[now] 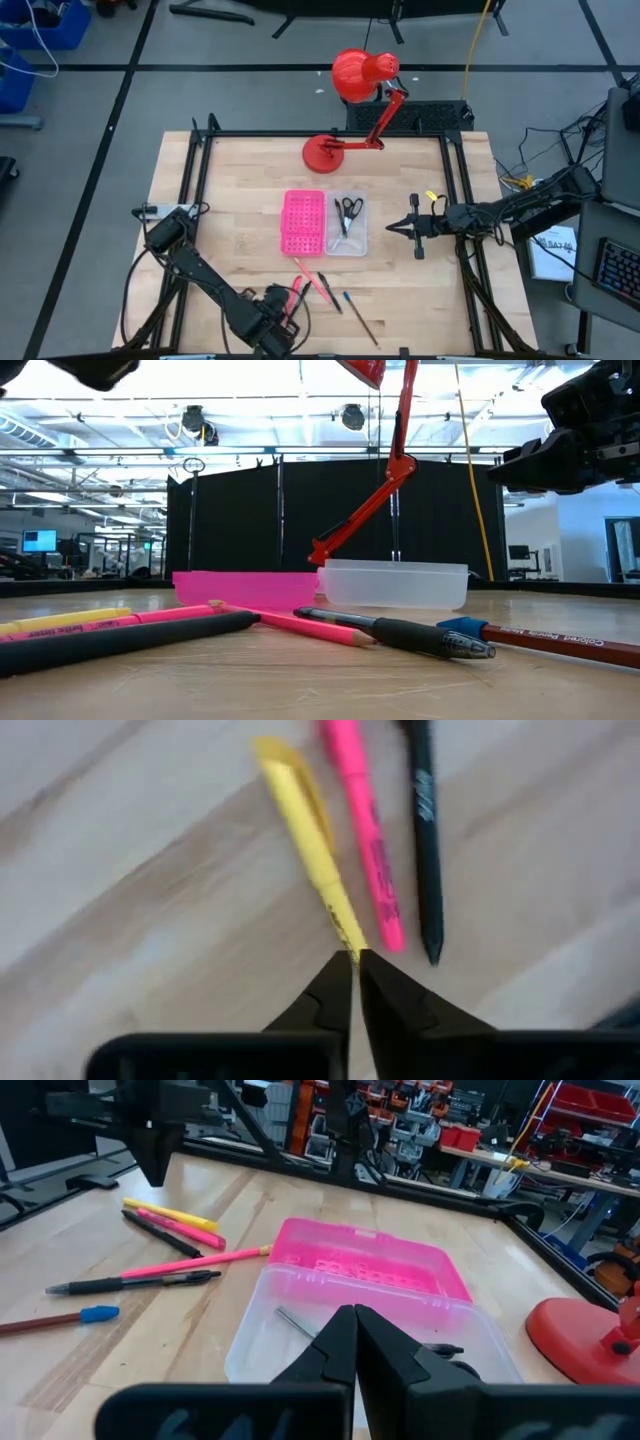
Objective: Pick & place school supplies into a supply box
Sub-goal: Put the yellow pen into the pink supply box
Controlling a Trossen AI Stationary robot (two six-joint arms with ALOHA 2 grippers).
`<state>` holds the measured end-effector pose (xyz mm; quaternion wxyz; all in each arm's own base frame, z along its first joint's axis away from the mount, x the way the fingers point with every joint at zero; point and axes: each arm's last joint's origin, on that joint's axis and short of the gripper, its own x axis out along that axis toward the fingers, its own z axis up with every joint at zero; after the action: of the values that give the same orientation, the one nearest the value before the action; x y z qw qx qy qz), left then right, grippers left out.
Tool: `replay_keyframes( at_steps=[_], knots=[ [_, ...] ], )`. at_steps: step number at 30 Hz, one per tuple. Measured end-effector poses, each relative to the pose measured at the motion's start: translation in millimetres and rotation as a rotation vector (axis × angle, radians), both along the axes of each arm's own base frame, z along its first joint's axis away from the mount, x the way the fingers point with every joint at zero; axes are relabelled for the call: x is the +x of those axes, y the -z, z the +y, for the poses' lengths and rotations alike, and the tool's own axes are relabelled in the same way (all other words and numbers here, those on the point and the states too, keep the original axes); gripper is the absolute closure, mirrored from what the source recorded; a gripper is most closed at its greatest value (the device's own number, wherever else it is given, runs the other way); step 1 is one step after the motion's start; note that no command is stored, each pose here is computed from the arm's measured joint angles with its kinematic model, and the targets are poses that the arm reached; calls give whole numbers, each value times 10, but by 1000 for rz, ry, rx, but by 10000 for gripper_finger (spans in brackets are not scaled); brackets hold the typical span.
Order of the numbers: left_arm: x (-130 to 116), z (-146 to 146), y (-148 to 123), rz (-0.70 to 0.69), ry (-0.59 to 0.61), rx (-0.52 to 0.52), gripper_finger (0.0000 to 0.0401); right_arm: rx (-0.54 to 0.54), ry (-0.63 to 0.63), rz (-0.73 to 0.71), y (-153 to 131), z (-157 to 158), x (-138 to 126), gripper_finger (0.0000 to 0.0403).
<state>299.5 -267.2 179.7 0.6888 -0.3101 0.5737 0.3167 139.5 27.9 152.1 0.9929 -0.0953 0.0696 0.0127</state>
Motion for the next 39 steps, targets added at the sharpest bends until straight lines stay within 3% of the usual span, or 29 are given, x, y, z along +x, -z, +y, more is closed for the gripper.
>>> replay_keyframes(
  at_steps=[9, 12, 18, 20, 29, 39],
  knots=[
    [183, 197, -1, 66, 286, -43, 291, -2, 0, 2, 2, 0, 0, 403],
    [220, 250, -1, 75, 330, -42, 275, -4, 0, 7, 7, -1, -1, 403],
    [356, 531, 1, 101, -23, -46, 269, -9, -1, 22, 21, -1, -3, 403],
    [398, 600, 1, 102, -81, -53, 269, -8, 0, 20, 19, -1, -3, 403],
    [402, 620, 8, 111, -83, -54, 252, 14, 4, 28, 27, -1, -4, 403],
    [368, 611, 332, 199, -87, -16, 220, 8, 2, 27, 26, -1, -4, 403]
  ],
)
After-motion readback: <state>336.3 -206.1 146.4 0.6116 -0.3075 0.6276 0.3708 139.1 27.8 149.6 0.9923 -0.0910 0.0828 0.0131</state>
